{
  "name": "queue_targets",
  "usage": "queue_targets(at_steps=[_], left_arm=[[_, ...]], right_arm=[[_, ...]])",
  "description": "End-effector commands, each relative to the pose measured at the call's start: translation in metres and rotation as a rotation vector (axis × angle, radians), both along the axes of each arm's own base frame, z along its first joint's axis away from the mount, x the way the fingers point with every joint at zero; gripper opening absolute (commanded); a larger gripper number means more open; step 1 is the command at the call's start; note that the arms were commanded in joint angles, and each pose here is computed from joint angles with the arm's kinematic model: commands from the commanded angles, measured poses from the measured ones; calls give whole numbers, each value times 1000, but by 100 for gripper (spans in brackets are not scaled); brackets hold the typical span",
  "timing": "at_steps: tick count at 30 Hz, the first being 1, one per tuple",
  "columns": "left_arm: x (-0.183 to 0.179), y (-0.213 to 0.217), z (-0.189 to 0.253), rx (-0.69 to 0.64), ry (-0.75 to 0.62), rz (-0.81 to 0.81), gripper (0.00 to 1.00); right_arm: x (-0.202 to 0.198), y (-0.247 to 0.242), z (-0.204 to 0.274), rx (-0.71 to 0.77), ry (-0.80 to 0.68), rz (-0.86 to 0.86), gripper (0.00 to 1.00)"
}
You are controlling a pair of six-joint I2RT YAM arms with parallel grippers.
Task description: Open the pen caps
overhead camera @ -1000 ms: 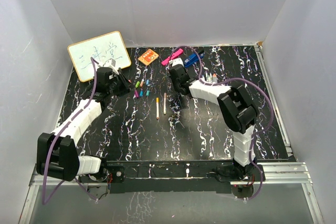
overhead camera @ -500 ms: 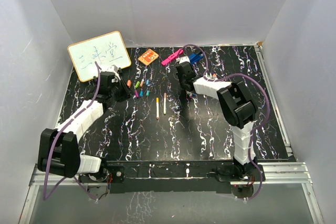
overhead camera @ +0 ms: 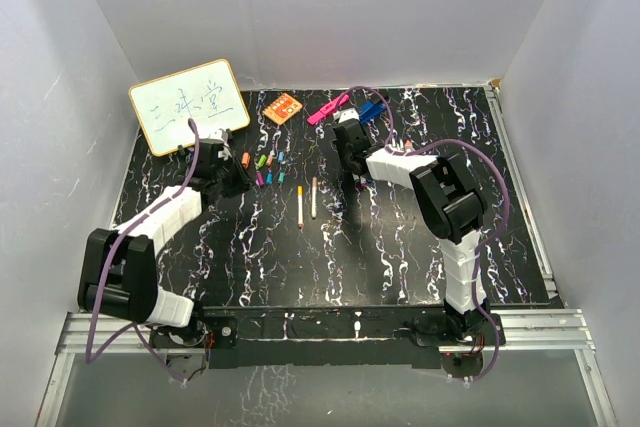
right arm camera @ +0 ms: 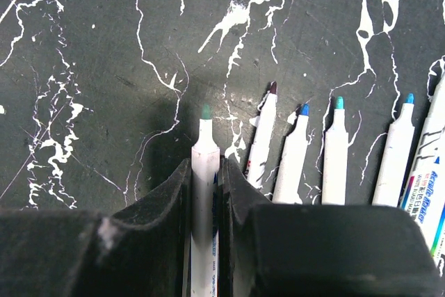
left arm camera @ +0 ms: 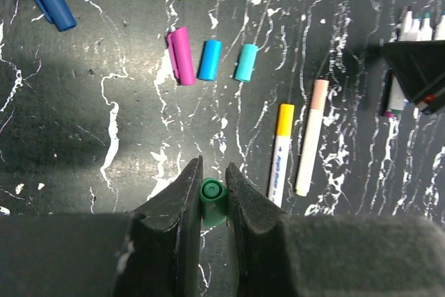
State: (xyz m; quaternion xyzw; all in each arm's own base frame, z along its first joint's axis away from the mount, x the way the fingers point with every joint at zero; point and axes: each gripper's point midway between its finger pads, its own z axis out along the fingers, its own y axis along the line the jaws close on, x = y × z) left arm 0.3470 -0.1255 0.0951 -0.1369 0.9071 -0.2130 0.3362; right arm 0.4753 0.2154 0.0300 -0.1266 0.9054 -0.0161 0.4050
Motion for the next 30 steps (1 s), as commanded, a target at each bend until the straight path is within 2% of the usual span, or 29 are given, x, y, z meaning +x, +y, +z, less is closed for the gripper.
queue_targets(at_steps=[1, 18, 22, 30], left_arm=[[7, 8, -6, 53, 7, 13, 0], [35, 29, -38, 191, 49, 78, 0], [44, 29, -45, 205, 59, 78, 0], [59, 26, -62, 220, 86, 71, 0]], right_arm=[[22, 13, 17, 59, -70, -3, 2], [23, 16, 26, 72, -71, 4, 41], [24, 20, 49, 98, -116, 27, 46], [15, 29, 96, 141, -167, 71, 50]])
